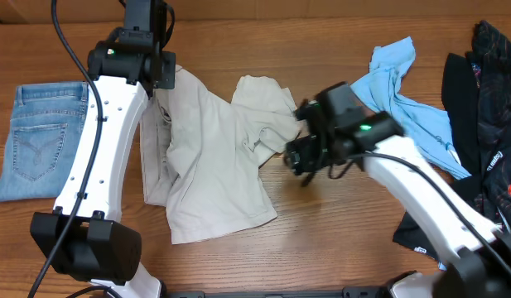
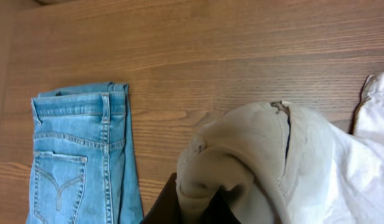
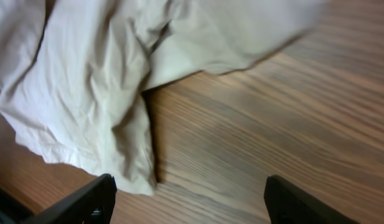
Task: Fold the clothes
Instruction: 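Grasp the shorts' waistband corners with left and right grippers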
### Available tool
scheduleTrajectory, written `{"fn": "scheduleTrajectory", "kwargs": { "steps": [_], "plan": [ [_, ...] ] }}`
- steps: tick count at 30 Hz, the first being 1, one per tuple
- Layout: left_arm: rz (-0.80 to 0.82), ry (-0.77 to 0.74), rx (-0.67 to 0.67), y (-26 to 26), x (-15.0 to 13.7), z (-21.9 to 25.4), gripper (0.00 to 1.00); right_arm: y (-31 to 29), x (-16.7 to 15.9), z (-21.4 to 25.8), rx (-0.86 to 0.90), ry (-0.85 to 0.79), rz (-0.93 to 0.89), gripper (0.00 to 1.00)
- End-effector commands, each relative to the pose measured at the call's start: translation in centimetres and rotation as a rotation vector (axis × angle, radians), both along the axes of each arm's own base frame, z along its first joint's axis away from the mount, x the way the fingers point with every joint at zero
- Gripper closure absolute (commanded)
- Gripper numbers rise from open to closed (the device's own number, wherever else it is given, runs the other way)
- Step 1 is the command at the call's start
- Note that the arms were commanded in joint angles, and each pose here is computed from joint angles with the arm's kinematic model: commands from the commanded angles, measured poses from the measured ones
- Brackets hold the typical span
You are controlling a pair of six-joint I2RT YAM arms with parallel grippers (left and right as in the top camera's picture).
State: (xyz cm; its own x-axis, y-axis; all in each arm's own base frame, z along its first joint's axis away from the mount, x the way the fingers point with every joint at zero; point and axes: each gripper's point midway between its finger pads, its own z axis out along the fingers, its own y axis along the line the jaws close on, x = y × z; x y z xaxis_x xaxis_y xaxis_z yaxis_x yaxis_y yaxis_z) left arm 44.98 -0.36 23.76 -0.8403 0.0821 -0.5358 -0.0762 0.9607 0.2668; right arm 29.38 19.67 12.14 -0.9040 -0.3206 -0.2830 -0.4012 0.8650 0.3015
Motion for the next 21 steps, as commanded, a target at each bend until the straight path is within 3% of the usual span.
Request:
{"fn": "scheduleTrajectory", "kwargs": {
  "steps": [1,7,13,16,17,19,21],
  "plan": [
    [0.03,-0.063,-0.028,0.2,0.1,2.1,0.96,3.1,-1.0,-2.1,0.067,0.099,0.087,0.2],
    [0.031,-0.063,-0.028,0.3,0.1,2.1,0.96,7.2,-5.0,-6.3,0.122,0.268,0.284,0.2],
    [0.031,-0.063,-0.028,0.3,0.1,2.1,0.96,9.5,-7.1,-6.1,0.164,0.257,0.42,0.16],
    [0.03,-0.062,-0.028,0.3,0.1,2.1,0.96,9.9,-7.3,-6.1,0.165,0.251,0.433,0.21],
    [0.03,-0.062,-0.028,0.3,0.1,2.1,0.96,10.0,-7.3,-6.1,0.166,0.247,0.438,0.25],
    [0.03,-0.06,-0.028,0.3,0.0,2.1,0.96,10.1,-7.2,-6.1,0.168,0.24,0.439,0.42],
    [0.03,-0.055,-0.026,0.3,-0.1,2.0,0.96,10.2,-7.0,-6.1,0.172,0.231,0.44,0.79]
  ]
}}
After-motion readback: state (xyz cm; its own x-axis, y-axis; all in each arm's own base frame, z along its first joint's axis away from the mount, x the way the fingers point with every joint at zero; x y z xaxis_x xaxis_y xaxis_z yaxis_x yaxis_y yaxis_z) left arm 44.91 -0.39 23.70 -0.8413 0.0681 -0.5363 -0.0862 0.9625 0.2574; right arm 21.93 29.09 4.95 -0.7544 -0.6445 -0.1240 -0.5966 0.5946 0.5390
